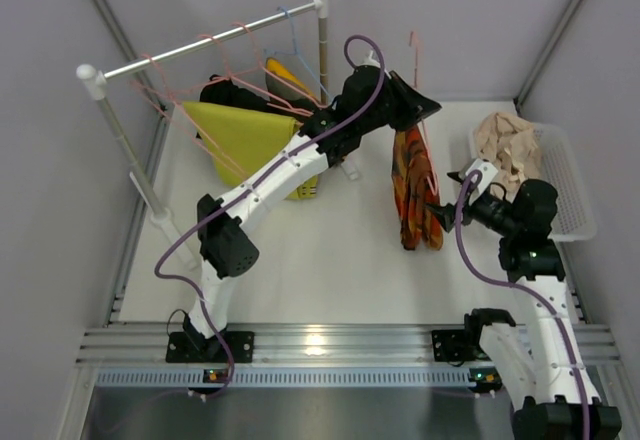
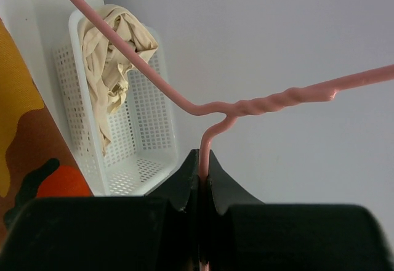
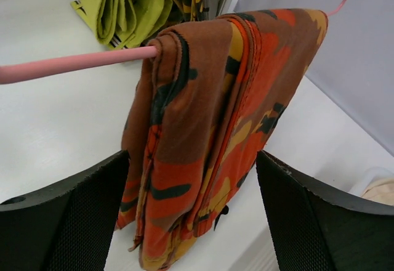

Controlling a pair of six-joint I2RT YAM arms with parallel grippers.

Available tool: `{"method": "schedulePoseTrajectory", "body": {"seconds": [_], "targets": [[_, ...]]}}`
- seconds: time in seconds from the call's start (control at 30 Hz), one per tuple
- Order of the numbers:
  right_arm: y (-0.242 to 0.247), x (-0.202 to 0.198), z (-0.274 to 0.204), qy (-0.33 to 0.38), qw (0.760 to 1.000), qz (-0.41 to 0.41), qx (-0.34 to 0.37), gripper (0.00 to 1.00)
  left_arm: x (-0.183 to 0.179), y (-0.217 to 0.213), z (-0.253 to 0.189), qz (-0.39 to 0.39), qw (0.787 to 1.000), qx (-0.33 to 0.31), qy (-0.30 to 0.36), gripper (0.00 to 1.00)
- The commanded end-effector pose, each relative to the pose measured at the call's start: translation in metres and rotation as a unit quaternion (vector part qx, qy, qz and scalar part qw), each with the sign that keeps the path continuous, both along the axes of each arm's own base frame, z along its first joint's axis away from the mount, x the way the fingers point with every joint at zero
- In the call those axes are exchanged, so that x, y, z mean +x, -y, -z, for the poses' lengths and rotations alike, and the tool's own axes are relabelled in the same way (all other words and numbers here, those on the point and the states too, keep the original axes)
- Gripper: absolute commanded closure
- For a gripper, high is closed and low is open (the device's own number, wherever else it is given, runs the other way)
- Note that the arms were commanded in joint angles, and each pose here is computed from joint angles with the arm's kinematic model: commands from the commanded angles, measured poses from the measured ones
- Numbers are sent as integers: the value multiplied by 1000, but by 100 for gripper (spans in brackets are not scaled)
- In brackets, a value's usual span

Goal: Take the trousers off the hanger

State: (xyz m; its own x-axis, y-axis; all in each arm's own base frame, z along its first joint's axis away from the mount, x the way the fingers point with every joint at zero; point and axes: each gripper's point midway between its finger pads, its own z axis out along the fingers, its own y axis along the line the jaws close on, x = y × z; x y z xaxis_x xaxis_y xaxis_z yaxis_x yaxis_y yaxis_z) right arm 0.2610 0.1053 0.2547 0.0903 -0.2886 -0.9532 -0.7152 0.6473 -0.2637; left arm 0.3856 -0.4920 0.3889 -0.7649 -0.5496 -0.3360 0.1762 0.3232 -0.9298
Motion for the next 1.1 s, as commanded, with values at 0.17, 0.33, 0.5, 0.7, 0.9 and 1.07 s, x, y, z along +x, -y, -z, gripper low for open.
{"method": "schedulePoseTrajectory", "body": {"seconds": [0.17, 0.33, 0.5, 0.7, 0.9, 1.07], "targets": [[-3, 19, -41, 89, 996, 2, -17, 22, -43, -29, -143, 29, 983, -162, 84, 100], [3, 30, -54, 117, 993, 28, -6, 25, -47, -29, -142, 39, 982, -169, 71, 100], [-9, 42, -67, 115, 992, 35, 35, 21, -50, -26, -140, 48, 981, -178, 55, 100], [-29, 47, -62, 115, 993, 21, 35, 15, -52, -27, -145, 49, 980, -184, 59, 100], [7, 74, -77, 162, 973, 153, 61, 29, -60, -32, -153, 57, 978, -187, 66, 100], [3, 65, -73, 166, 976, 129, 51, 30, -66, -37, -156, 63, 978, -184, 72, 100]]}}
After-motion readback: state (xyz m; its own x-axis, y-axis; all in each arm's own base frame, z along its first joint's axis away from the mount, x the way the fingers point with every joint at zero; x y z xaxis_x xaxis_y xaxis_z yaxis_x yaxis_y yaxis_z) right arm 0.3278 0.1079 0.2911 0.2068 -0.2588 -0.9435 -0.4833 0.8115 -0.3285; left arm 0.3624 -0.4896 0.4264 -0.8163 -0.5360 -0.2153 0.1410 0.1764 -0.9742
